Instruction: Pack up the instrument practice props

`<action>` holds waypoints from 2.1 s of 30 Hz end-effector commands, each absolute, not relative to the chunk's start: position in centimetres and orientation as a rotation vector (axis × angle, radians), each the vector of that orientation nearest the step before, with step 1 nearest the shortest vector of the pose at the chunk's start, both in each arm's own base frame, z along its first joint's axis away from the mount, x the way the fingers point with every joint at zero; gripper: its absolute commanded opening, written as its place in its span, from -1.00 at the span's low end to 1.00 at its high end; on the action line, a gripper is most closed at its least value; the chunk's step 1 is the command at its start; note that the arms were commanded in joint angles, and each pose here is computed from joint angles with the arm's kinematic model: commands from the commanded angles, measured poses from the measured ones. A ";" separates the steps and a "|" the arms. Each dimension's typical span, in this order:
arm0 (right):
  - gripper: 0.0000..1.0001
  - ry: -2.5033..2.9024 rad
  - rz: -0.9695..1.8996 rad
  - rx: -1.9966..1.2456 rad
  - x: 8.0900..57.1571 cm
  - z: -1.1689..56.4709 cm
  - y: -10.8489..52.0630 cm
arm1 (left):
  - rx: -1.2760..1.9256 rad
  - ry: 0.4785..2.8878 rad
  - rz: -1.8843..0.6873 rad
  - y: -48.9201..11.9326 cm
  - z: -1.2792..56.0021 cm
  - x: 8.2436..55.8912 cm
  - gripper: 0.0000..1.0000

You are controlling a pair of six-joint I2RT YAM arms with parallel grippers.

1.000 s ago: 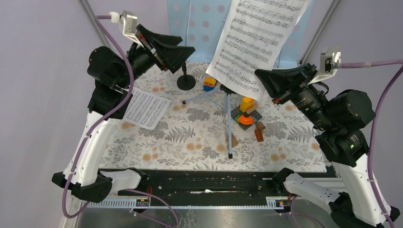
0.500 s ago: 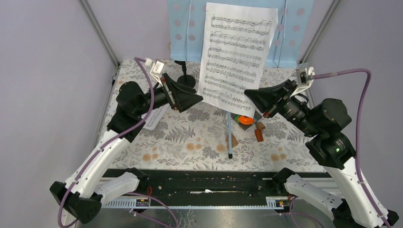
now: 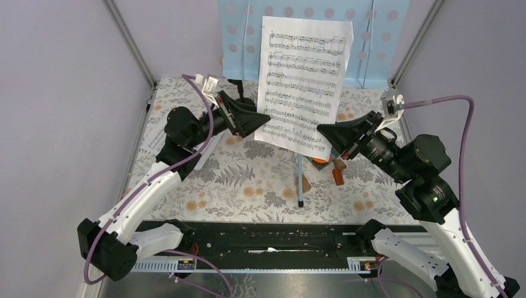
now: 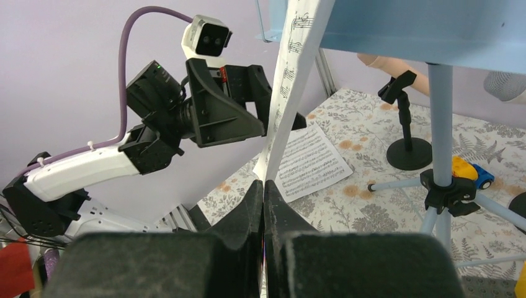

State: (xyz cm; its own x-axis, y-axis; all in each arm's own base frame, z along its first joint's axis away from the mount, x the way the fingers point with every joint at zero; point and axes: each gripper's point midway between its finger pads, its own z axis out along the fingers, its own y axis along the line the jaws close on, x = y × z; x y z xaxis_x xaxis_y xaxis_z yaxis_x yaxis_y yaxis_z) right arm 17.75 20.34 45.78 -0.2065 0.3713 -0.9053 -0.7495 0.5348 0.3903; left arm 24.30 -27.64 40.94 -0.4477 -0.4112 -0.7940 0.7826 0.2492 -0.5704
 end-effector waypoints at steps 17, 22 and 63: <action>-1.00 1.513 1.048 -0.323 17.2 43.0 19.6 | 0.418 1.296 -1.482 -28.0 43.3 22.9 -0.79; -0.15 1.558 1.001 -0.308 17.1 41.5 18.8 | 0.404 1.391 -1.468 -27.5 40.3 21.9 -1.00; 0.36 1.871 0.684 -0.130 18.1 27.5 13.8 | -1.168 1.537 -0.530 4.5 15.9 35.5 -1.00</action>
